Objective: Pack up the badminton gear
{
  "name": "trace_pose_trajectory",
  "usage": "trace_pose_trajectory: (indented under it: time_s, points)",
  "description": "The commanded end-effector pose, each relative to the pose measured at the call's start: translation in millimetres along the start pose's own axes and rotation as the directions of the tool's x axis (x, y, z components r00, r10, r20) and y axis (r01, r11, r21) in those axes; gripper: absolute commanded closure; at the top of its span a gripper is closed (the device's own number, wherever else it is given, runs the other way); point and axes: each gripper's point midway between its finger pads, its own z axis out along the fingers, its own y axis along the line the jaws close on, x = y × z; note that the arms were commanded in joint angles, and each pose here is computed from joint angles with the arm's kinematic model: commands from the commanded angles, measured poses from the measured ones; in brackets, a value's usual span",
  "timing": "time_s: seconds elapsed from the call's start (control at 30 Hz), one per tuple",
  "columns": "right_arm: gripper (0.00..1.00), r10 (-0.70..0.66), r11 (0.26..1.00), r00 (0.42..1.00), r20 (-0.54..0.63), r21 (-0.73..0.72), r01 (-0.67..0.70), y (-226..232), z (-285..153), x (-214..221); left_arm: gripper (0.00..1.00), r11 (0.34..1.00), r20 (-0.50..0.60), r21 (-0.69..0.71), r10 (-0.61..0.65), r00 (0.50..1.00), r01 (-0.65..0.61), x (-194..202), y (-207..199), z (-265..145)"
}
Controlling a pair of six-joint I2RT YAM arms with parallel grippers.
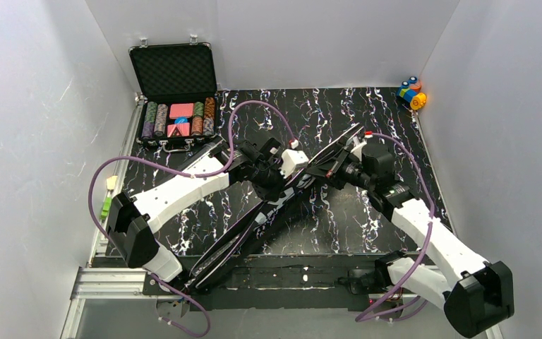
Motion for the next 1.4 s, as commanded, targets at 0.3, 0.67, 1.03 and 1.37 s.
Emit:
trace_pose_trajectory:
  time_s: [0.3,0.67,1.03,1.37]
  points:
    - [0.99,-0.094,0.987,0.958,-0.272,-0.154,0.054,46,25,83,1.00,0.999,0.135,-0.013,0.044,0.990,-0.043,-39,-1,-15]
    - [0.99,-0.178,0.964,0.912,-0.369,-0.251,0.087,72,11,110,1.00,0.993,0.131,-0.112,0.042,0.990,-0.028,-42,23,-11]
    - [0.37,-0.152,0.988,0.988,-0.020,0.032,0.153,20,-34,28,1.00,0.970,0.205,-0.095,-0.200,0.958,0.223,-85,66,-16]
    - [0.22,-0.306,0.939,0.950,-0.067,0.141,0.312,38,-4,24,1.00,0.913,0.248,0.018,-0.400,0.882,0.409,-101,74,-28]
